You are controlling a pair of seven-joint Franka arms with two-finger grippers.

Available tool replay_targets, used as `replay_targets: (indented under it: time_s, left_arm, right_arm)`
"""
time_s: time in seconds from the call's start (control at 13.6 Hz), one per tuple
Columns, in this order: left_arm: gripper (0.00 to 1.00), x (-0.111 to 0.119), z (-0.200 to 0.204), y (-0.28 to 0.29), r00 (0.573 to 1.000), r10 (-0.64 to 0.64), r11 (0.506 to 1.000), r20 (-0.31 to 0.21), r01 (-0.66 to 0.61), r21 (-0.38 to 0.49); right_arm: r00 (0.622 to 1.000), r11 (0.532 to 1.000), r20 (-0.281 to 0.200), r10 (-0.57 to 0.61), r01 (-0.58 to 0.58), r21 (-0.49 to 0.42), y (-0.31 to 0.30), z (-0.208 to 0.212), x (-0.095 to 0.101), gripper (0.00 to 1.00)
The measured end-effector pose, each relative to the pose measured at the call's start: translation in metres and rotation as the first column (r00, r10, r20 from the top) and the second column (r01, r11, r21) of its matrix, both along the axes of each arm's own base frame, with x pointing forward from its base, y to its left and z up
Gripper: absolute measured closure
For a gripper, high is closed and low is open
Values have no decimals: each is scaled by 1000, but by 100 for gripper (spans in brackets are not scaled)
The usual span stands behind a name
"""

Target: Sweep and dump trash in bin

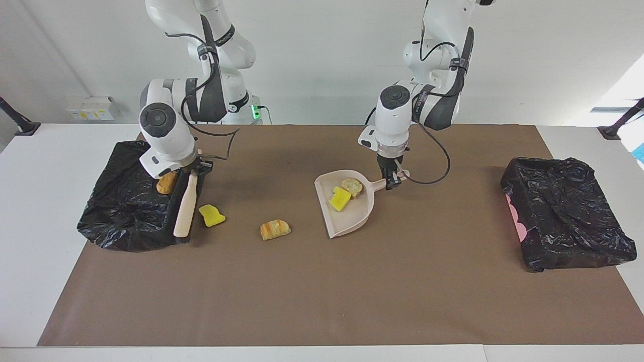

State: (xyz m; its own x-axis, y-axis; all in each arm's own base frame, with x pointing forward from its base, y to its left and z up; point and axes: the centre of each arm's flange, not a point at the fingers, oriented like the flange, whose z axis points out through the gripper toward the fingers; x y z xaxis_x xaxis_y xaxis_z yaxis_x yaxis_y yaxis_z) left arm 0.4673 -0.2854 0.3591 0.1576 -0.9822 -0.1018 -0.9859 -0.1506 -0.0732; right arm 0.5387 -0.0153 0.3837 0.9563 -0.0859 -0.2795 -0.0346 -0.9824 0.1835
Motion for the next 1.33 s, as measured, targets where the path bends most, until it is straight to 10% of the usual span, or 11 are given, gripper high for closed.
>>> replay_targets:
  time_s: [0.74, 1.33]
  left_arm:
    - [69, 0, -1, 1, 1000, 5, 1000, 0, -5, -1]
    - [69, -3, -6, 2, 993, 116, 993, 3, -116, -1]
  right_arm:
    - [960, 960, 17, 278, -279, 32, 139, -54, -24, 74]
    - [951, 905, 80, 300, -310, 290, 263, -59, -50, 74]
